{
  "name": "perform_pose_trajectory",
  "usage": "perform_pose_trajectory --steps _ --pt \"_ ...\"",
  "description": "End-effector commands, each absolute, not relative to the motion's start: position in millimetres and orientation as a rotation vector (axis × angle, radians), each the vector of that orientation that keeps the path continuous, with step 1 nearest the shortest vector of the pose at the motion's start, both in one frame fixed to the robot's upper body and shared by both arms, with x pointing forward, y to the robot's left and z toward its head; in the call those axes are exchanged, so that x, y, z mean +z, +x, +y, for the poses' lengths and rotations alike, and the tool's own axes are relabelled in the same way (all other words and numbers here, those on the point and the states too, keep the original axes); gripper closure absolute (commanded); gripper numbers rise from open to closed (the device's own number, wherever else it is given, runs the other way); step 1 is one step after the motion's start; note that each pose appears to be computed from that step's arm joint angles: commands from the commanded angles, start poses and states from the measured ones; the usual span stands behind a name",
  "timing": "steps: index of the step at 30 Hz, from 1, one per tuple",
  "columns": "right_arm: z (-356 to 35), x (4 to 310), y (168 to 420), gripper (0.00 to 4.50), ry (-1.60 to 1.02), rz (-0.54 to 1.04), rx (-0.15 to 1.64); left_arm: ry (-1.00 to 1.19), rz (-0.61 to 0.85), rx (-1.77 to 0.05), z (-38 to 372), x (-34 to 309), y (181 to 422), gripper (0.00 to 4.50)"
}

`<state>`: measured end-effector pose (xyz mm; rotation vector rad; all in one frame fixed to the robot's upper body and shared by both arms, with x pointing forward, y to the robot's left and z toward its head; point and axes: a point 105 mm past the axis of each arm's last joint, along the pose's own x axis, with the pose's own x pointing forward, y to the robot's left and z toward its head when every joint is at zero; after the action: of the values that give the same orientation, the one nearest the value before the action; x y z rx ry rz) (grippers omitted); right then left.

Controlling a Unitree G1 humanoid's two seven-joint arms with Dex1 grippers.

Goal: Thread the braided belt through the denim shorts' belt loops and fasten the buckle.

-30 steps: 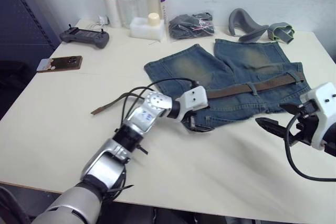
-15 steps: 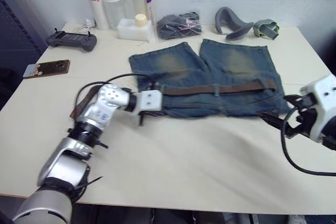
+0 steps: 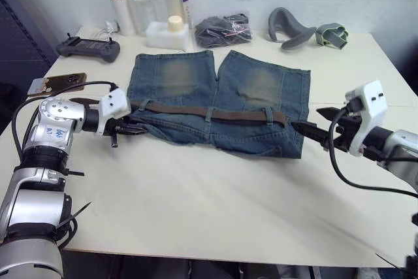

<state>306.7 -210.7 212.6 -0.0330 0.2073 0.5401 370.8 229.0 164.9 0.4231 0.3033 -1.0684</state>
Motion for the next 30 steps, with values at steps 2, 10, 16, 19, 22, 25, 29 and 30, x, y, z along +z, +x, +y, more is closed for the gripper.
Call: perform_pose_trajectory --steps 2,10,16,19,22,25,29,30 --pt "-211.3 223.3 314.2 0.0 0.035 0.184 0.563 0.146 0.143 -1.032 230.1 222.1 369.2 1.11" --pt "-210.6 219.1 370.4 0.0 0.281 0.189 0.476 -0.177 0.212 -0.747 231.7 241.8 408.7 0.06" --pt "-191.5 181.7 387.4 0.0 0.294 0.31 0.541 -0.157 0.43 -0.624 226.9 187.7 424.3 0.06" --pt "-187.0 167.2 381.8 0.26 0.231 0.353 0.593 -0.099 0.481 -0.587 236.3 173.7 422.3 0.02" --pt "-180.9 172.7 373.1 1.22 0.19 0.306 0.685 -0.141 0.474 -0.577 243.5 172.5 419.5 0.8" --pt "-180.5 179.9 368.0 2.67 0.139 0.253 0.737 -0.141 0.464 -0.642 239.5 173.4 414.5 2.11" --pt "-178.8 185.6 364.3 4.5 0.034 0.19 0.787 -0.164 0.376 -0.75 227.2 189.4 410.8 3.94" --pt "-178.0 186.9 362.7 4.5 0.011 0.176 0.798 -0.159 0.348 -0.771 226.1 194.1 409.2 4.34"
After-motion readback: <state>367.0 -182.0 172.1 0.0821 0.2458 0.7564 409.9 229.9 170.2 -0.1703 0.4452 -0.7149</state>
